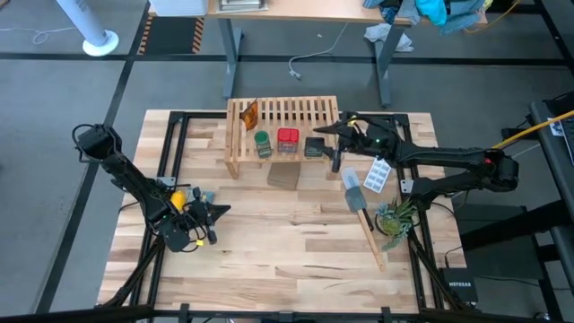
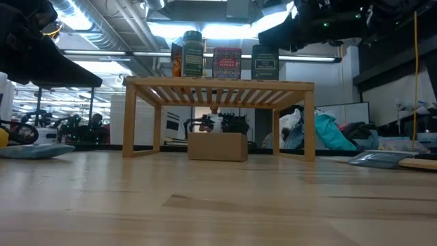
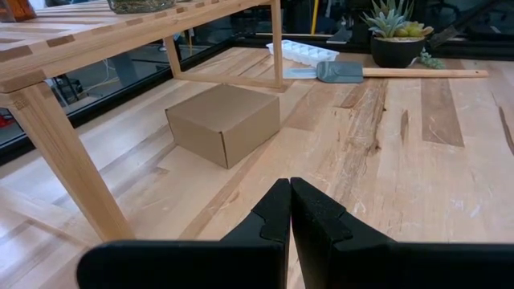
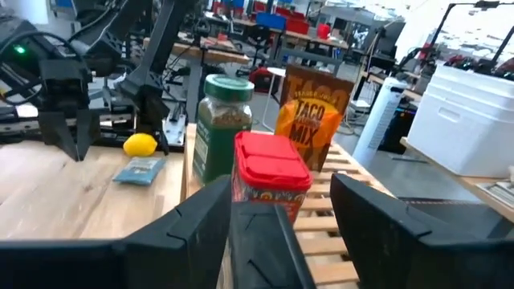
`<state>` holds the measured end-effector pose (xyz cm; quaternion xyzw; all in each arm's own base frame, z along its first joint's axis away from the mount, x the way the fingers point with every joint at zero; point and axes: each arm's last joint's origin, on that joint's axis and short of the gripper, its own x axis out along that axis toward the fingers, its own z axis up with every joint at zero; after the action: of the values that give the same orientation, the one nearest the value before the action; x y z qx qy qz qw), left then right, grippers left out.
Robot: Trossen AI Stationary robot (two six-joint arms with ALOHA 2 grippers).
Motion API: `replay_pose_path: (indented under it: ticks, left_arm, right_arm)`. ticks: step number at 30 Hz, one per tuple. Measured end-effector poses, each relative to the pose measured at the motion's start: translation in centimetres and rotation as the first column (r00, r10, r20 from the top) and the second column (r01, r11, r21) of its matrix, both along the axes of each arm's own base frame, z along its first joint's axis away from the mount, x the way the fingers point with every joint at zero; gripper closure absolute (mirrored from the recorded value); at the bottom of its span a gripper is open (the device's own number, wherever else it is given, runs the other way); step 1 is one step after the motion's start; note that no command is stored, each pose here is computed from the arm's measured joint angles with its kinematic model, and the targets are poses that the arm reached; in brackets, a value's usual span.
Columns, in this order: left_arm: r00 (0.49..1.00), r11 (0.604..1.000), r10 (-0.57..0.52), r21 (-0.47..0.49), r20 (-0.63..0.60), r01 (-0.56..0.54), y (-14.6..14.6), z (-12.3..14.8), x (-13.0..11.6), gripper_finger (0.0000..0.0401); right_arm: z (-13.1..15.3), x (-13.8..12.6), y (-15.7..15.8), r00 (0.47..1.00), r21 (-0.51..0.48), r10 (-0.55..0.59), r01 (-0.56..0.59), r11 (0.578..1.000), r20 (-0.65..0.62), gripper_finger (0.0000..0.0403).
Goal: Shelf spices
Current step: Put the black seasoning can on the shelf, then return to Home Position
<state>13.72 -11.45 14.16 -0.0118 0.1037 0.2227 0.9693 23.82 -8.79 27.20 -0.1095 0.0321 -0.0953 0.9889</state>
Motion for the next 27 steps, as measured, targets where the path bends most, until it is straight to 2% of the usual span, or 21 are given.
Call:
replay_pose_path:
  ticks: [6, 13, 17, 21, 24, 27]
  left_arm:
    - [1.000, 1.000, 0.000, 0.000, 0.000, 0.000, 0.0, 0.0, 0.0, 0.0396]
    - [1.000, 0.999, 0.027, 0.030, 0.015, -0.027, 0.1, 0.1, 0.0, 0.0396]
    - [0.990, 0.985, 0.122, 0.115, 0.069, -0.130, 0.2, 0.5, 0.0, 0.0396]
    - [0.984, 0.963, 0.169, 0.204, 0.060, -0.178, 0.6, 1.0, 0.2, 0.0396]
    - [0.980, 0.956, 0.196, 0.214, 0.041, -0.200, 1.3, 1.1, 0.7, 0.0396]
    - [0.975, 0.956, 0.220, 0.197, 0.014, -0.218, 2.3, 1.2, 1.6, 0.0396]
  right_arm:
    - [1.2, -0.1, 0.2, 0.995, 0.020, 0.042, -0.044, 0.999, 0.090, 0.0183]
    - [5.6, -2.1, 1.3, 0.958, 0.031, 0.160, -0.172, 0.985, 0.237, 0.0183]
    - [6.6, -4.3, 2.3, 0.959, 0.056, 0.214, -0.228, 0.972, 0.186, 0.0183]
    - [5.9, -6.4, 3.4, 0.956, 0.138, 0.289, -0.293, 0.946, 0.051, 0.0183]
    - [5.6, -7.8, 4.2, 0.924, 0.143, 0.382, -0.376, 0.915, -0.011, 0.0183]
    - [5.4, -9.0, 4.9, 0.888, 0.124, 0.460, -0.458, 0.880, 0.010, 0.0183]
